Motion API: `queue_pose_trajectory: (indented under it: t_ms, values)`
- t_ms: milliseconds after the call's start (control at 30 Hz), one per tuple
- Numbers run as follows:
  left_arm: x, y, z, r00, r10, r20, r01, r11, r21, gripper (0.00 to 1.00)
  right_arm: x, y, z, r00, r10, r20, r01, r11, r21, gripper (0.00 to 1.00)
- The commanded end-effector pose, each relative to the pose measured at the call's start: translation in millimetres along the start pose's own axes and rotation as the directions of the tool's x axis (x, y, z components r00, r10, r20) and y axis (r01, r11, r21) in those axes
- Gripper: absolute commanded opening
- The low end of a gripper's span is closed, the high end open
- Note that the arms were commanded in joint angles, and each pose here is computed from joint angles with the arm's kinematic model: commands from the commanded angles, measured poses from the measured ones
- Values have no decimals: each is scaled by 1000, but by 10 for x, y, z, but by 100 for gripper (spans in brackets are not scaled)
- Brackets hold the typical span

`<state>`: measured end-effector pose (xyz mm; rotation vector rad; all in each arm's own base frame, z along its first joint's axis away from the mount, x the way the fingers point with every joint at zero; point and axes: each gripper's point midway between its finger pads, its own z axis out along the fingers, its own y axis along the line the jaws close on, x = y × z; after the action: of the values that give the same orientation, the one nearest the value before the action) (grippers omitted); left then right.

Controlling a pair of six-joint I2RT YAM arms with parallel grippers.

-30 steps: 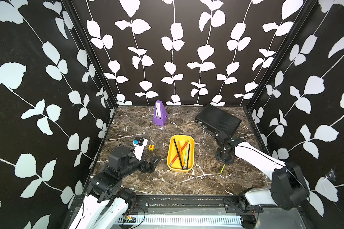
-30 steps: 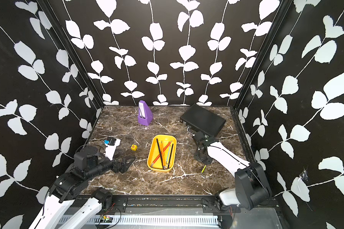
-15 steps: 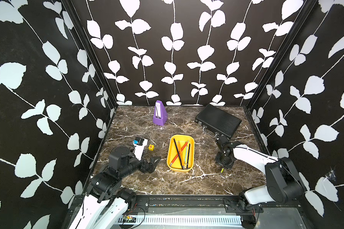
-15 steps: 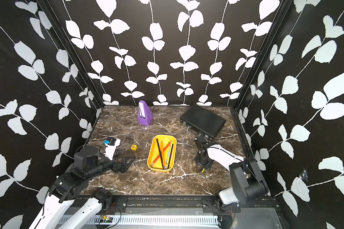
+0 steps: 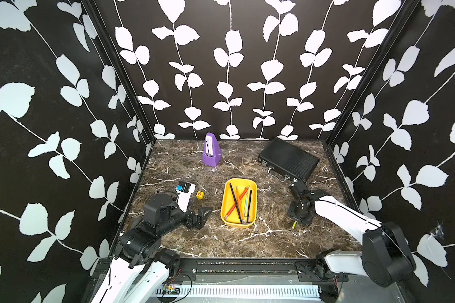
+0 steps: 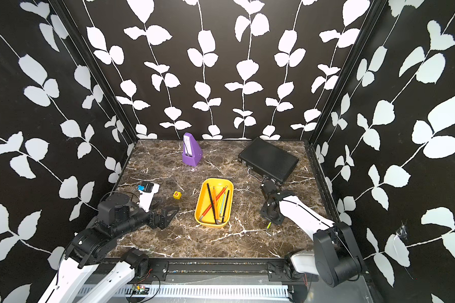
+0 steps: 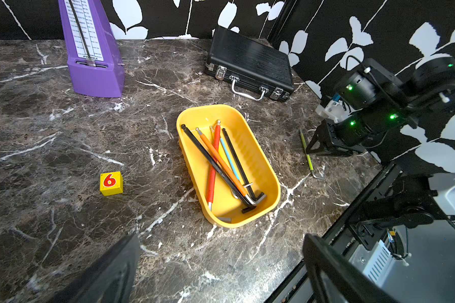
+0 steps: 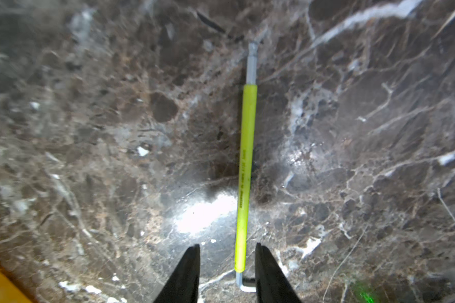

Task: Put the hex key on the desktop into the storage box
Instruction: Pick up the Allen key from the center of the board.

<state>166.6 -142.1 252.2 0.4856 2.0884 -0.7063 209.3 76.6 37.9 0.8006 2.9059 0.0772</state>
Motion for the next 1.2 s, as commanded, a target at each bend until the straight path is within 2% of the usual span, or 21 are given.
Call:
queue_pose_trajectory:
  t_ms: [0, 133, 500, 633, 767, 1167]
  values:
    - [11, -19, 5, 1000, -1, 3, 1, 1000, 11, 97, 116, -130, 142, 999, 17, -49, -15, 999, 41, 38]
    - [12, -14, 8, 1000, -3, 2, 3, 1000, 9, 98, 157, -115, 251, 996, 12, -90, -7, 999, 52, 37]
    - [12, -16, 8, 1000, -3, 1, 3, 1000, 10, 98, 232, -134, 415, 990, 24, -142, -13, 997, 74, 25]
    - [15, -17, 9, 1000, -2, 1, 2, 1000, 11, 98, 227, -107, 429, 989, 16, -150, -5, 998, 70, 18]
    - [13, -19, 9, 1000, -3, 1, 3, 1000, 13, 98, 239, -81, 452, 987, 11, -160, -2, 998, 60, 0]
    - [12, -16, 11, 1000, -3, 0, 3, 1000, 11, 98, 69, -11, 236, 996, -6, -84, 10, 999, 40, 0]
